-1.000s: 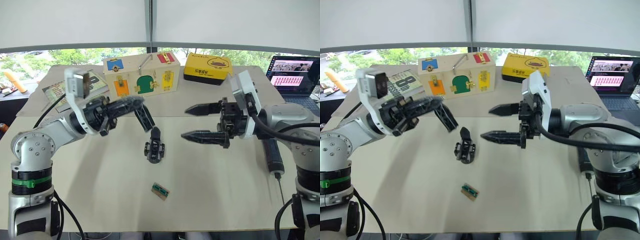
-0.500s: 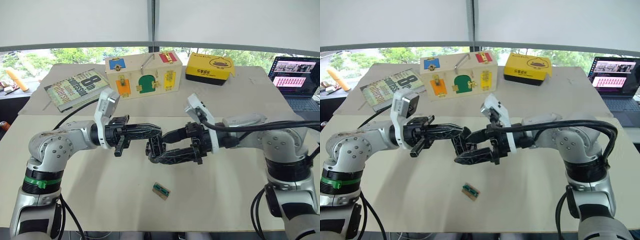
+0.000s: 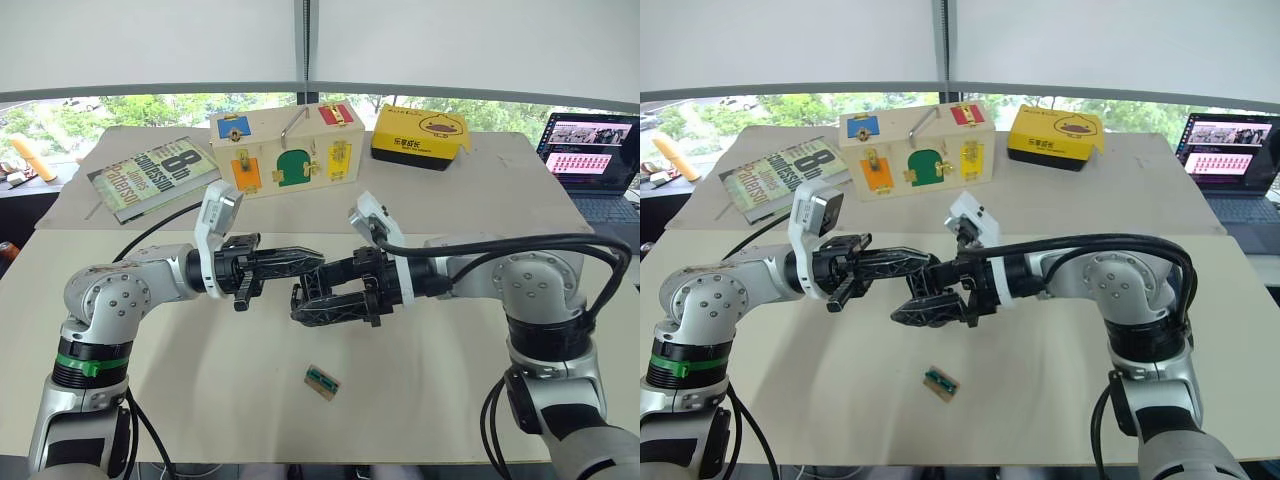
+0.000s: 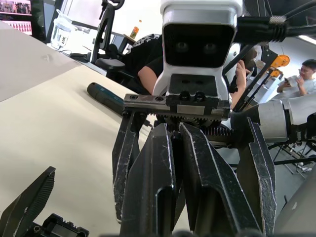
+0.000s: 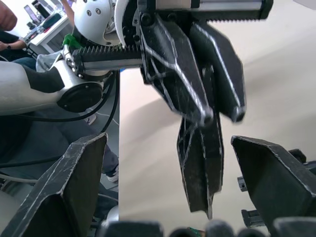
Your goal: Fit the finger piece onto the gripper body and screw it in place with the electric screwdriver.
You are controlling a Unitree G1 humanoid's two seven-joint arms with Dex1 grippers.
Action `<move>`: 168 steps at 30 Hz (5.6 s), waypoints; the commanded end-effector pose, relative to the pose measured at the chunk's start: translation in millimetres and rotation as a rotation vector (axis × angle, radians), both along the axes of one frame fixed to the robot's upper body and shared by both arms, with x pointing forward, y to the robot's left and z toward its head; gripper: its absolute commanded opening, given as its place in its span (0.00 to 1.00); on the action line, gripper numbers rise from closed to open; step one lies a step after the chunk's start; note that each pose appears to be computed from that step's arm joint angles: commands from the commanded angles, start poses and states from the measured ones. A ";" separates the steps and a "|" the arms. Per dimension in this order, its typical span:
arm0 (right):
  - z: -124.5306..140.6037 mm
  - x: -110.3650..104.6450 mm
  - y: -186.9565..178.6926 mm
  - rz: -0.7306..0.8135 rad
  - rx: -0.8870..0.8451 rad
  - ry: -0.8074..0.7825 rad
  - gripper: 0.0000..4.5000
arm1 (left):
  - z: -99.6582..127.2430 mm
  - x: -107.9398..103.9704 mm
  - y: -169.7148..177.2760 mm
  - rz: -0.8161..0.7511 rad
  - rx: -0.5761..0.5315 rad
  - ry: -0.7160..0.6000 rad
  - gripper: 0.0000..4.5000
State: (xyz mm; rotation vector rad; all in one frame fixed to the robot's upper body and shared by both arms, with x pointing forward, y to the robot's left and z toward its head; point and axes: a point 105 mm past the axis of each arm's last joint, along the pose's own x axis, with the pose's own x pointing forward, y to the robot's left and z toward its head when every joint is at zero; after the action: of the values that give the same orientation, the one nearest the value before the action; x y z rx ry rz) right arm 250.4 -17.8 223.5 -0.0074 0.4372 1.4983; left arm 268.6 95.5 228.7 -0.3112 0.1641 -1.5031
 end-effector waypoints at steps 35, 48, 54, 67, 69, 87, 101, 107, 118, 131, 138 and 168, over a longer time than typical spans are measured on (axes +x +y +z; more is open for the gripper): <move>-11.8 1.3 -50.7 0.055 0.225 -0.416 0.09 | -106.7 14.5 96.4 0.218 0.411 -0.509 1.00; -35.7 7.2 -49.3 0.097 0.204 -0.517 0.09 | -139.2 49.1 38.6 0.125 0.354 -0.549 1.00; -31.6 4.0 -45.3 0.092 0.213 -0.522 0.09 | -147.0 52.3 15.3 0.056 0.334 -0.517 1.00; -27.1 2.2 -35.6 0.080 0.230 -0.536 0.09 | -152.6 59.6 -1.9 0.044 0.324 -0.506 1.00; -28.4 2.7 -33.2 0.080 0.233 -0.538 0.09 | -154.5 60.2 -1.7 0.046 0.334 -0.509 0.89; -43.3 27.7 3.7 0.072 0.229 -0.602 0.09 | -170.1 55.0 7.9 0.058 0.389 -0.457 0.51; -65.0 40.9 2.8 0.031 0.136 -0.558 0.09 | -172.7 54.9 10.5 0.080 0.404 -0.430 0.51; -71.3 38.9 1.7 0.031 0.118 -0.526 0.09 | -173.2 55.1 11.3 0.086 0.405 -0.424 0.51; -83.0 32.8 6.5 0.036 0.104 -0.427 0.09 | -174.2 55.9 13.6 0.099 0.408 -0.413 0.51; -111.1 60.2 -8.7 -0.093 -0.045 -0.345 0.09 | -175.3 53.7 12.7 0.091 0.406 -0.414 0.51; -119.1 66.4 -8.0 -0.123 -0.105 -0.298 0.09 | -174.9 52.4 11.8 0.091 0.394 -0.411 0.51; -116.0 70.3 -11.5 -0.113 -0.110 -0.294 0.09 | -177.0 51.4 13.4 0.108 0.394 -0.396 0.51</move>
State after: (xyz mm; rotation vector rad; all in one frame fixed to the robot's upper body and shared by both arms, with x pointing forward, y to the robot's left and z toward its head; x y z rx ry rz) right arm 304.2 -7.8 146.1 -0.2885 0.0835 1.4757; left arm 329.4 105.2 66.3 0.2959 0.0539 -1.3332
